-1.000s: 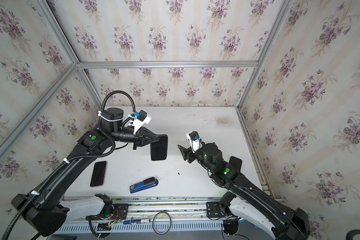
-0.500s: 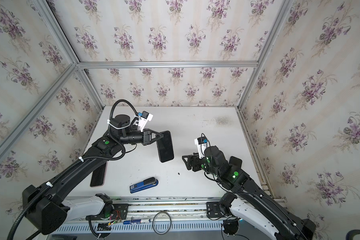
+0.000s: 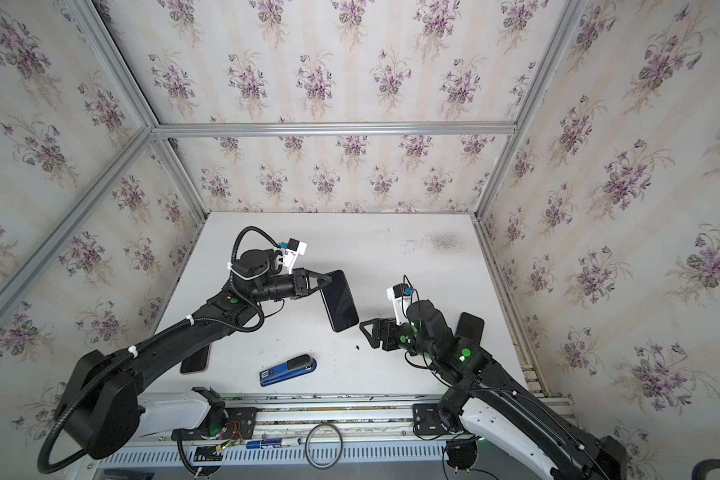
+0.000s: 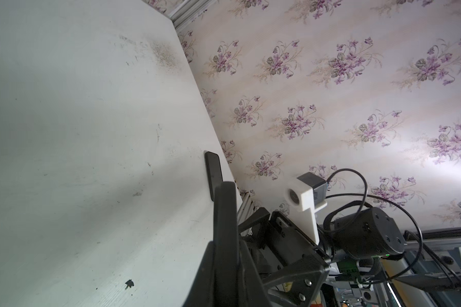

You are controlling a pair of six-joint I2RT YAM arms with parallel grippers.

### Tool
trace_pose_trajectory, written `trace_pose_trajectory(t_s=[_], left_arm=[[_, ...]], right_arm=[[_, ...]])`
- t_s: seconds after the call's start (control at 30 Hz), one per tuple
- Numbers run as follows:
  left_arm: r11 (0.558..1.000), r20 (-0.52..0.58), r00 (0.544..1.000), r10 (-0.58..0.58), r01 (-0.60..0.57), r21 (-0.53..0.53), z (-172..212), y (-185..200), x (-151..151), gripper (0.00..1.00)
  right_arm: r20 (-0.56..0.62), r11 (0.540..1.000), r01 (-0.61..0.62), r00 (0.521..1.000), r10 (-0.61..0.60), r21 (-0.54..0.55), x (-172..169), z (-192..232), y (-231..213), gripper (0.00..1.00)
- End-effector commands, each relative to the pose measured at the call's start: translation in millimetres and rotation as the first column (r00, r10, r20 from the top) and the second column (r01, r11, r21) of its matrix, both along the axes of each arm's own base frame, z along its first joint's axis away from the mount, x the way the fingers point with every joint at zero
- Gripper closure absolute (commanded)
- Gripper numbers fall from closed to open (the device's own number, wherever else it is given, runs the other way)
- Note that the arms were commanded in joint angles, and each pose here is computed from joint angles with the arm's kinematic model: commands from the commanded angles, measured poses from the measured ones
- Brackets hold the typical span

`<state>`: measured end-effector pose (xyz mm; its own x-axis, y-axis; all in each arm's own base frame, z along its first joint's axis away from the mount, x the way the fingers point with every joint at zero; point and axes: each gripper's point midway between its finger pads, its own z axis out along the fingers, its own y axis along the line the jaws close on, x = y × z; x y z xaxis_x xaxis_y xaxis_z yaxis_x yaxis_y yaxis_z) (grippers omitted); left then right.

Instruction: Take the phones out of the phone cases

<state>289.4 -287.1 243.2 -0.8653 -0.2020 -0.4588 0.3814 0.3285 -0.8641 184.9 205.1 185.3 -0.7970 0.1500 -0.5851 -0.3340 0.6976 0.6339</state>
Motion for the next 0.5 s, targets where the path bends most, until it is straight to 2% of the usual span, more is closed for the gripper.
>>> trace_pose_trajectory(t_s=[0.0, 0.23, 0.47], left_arm=[[0.988, 0.060, 0.998, -0.018, 0.027, -0.154, 35.7, -7.0, 2.8, 1.00], [0.974, 0.056, 0.998, -0.018, 0.030, -0.226, 40.6, -5.3, 2.5, 1.00], [0.956, 0.021, 0.999, 0.027, -0.020, -0.294, 39.3, 6.3, 8.7, 1.00]], right_arm=[[0.016, 0.996, 0.004, 1.000, -0.006, 0.089, 4.5, 11.1, 9.0, 0.21], [-0.007, 0.983, 0.004, 1.000, -0.002, 0.183, 8.5, 4.7, 20.2, 0.28], [-0.003, 0.960, 0.032, 0.999, -0.033, 0.276, 12.6, 8.2, 20.7, 0.34]])
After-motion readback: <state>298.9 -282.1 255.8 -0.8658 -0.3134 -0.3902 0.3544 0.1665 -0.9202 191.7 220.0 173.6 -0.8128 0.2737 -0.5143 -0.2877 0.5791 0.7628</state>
